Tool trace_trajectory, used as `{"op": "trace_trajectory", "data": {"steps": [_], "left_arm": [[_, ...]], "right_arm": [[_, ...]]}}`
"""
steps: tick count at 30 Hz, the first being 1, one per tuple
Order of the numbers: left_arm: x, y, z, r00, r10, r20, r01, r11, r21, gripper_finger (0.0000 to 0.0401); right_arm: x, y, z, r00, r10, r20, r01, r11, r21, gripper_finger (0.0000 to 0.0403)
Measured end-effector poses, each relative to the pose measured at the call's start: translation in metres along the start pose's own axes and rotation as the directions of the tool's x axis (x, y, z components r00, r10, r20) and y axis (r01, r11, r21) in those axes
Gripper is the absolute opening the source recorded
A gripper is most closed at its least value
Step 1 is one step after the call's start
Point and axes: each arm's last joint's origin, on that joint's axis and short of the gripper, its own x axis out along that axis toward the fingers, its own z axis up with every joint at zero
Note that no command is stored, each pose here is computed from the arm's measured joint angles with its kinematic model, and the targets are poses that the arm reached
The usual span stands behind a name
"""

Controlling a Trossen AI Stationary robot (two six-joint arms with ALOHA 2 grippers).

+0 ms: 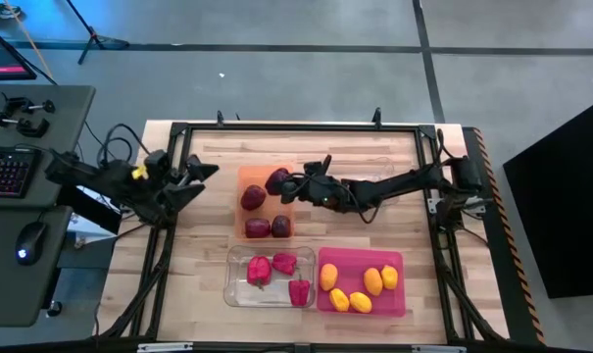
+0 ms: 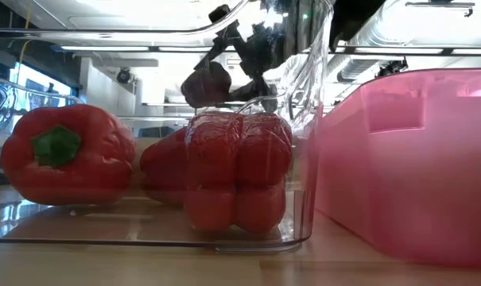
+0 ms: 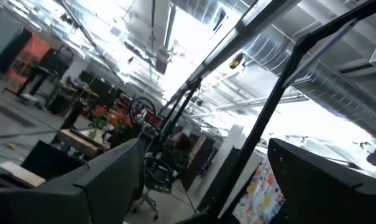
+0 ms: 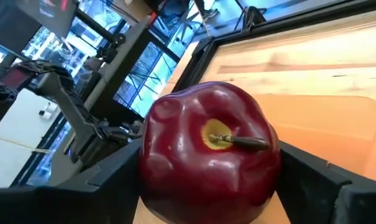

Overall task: Sort produce into baskets
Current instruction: Put the apple into the orange bin, then return to Home Position

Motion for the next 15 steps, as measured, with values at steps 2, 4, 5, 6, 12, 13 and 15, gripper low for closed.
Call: {"op": "trace_trajectory", "data": {"steps": [2,4,5,6,12,13,15], "left_arm": [[-0.004,0.000,0.004,1.000,0.003,0.005,-0.003,1.000,0.016,0.0335],[-0.008,0.001,0.007,1.000,0.006,0.007,-0.006,1.000,0.023,0.0335],[-0.009,0.001,0.008,1.000,0.007,0.007,-0.007,1.000,0.024,0.0335],[-0.010,0.001,0.008,1.000,0.011,0.007,-0.011,1.000,0.024,0.0335],[-0.011,0.003,0.005,0.999,0.032,-0.029,-0.031,0.999,0.040,0.0335],[-0.010,0.003,0.004,0.999,0.033,-0.031,-0.031,0.999,0.035,0.0335],[-0.010,0.003,0.005,0.999,0.023,-0.030,-0.023,1.000,0.005,0.0335]], "right_arm": [[0.002,-0.002,0.003,1.000,-0.002,0.001,0.002,1.000,0.007,0.0308],[0.004,-0.002,0.007,1.000,0.014,-0.015,-0.014,1.000,0.008,0.0338],[0.006,0.000,0.010,0.999,0.029,-0.027,-0.029,1.000,0.013,0.0357],[0.007,0.001,0.013,0.998,0.046,-0.042,-0.045,0.999,0.018,0.0376],[0.012,0.005,0.027,0.993,0.097,-0.066,-0.098,0.995,-0.015,0.0368],[0.013,0.007,0.032,0.990,0.117,-0.073,-0.119,0.992,-0.032,0.0362],[0.014,0.010,0.043,0.977,0.177,-0.121,-0.185,0.981,-0.062,0.0354]]}}
